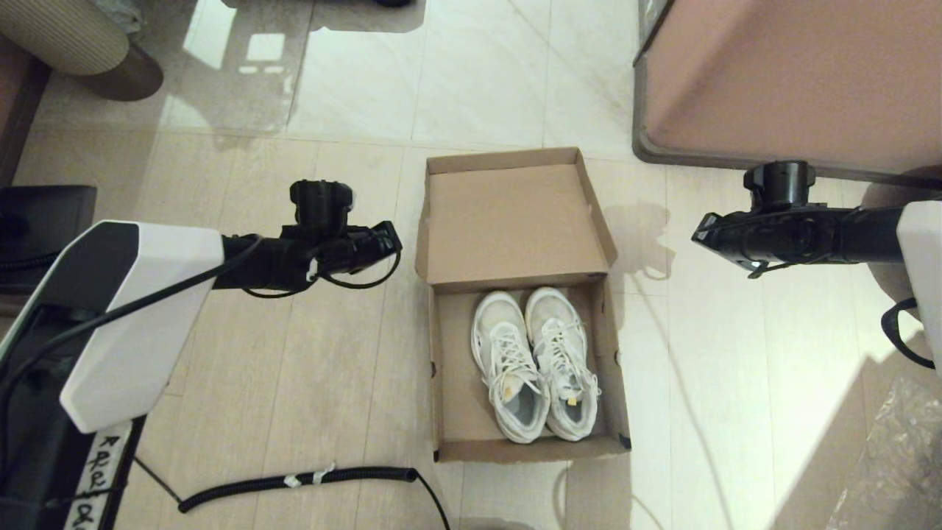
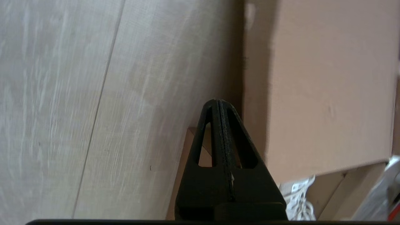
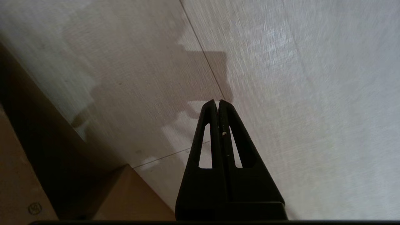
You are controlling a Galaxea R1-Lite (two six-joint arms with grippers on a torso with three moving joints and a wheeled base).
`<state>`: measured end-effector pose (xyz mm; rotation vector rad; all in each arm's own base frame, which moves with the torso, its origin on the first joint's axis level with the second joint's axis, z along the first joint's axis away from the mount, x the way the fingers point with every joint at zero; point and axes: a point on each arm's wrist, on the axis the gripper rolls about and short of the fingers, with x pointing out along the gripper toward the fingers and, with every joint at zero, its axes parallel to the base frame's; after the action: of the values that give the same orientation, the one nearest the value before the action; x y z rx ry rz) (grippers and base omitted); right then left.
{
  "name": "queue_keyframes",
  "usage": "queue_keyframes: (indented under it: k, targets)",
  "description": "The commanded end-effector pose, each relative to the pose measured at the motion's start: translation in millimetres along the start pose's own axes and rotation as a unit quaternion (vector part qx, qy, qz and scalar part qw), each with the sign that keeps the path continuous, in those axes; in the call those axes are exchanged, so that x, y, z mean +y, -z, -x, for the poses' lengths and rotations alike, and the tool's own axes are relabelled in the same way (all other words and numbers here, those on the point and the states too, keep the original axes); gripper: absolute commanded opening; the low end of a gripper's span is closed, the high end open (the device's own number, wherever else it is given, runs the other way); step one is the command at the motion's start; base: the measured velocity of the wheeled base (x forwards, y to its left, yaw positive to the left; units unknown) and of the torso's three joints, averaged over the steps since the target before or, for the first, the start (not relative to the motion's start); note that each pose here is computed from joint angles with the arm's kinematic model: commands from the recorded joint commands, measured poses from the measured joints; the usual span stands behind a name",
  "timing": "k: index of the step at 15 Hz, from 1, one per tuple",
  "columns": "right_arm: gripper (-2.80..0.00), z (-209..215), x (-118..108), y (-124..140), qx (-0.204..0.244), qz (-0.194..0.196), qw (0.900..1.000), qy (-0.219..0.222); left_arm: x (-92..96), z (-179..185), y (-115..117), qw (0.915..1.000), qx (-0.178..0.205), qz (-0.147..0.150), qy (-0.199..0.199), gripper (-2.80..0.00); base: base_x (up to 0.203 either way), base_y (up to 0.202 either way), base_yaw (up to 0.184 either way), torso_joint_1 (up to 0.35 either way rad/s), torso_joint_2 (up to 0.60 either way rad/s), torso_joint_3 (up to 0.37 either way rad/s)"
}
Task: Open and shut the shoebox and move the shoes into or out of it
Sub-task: Close the shoe box
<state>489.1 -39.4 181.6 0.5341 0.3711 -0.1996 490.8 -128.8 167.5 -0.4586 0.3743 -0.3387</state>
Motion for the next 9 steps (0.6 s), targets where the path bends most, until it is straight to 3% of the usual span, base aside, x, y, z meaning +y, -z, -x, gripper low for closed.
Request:
queue_keyframes:
  k: [1, 4, 9]
  targets:
    - [-2.8, -8, -7, 3, 0.017, -0.03, 0.999, -0.007, -7.7, -4, 7, 0.9999, -0.004, 0.013, -0.004, -2.8, 0.0, 0.0, 0.0, 0.0, 0.0, 0.0]
    - [-2.8, 3, -1, 1, 0.056, -0.056, 0.996, -0.044, -14.8, -16, 16, 0.9988, -0.034, 0.031, 0.017, -2.8, 0.0, 0.0, 0.0, 0.0, 0.0, 0.0]
    - [-2.8, -14, 14, 9, 0.023, -0.113, 0.988, -0.105, -16.3, -27, 26, 0.9961, -0.052, 0.06, 0.039, -2.8, 0.0, 0.0, 0.0, 0.0, 0.0, 0.0]
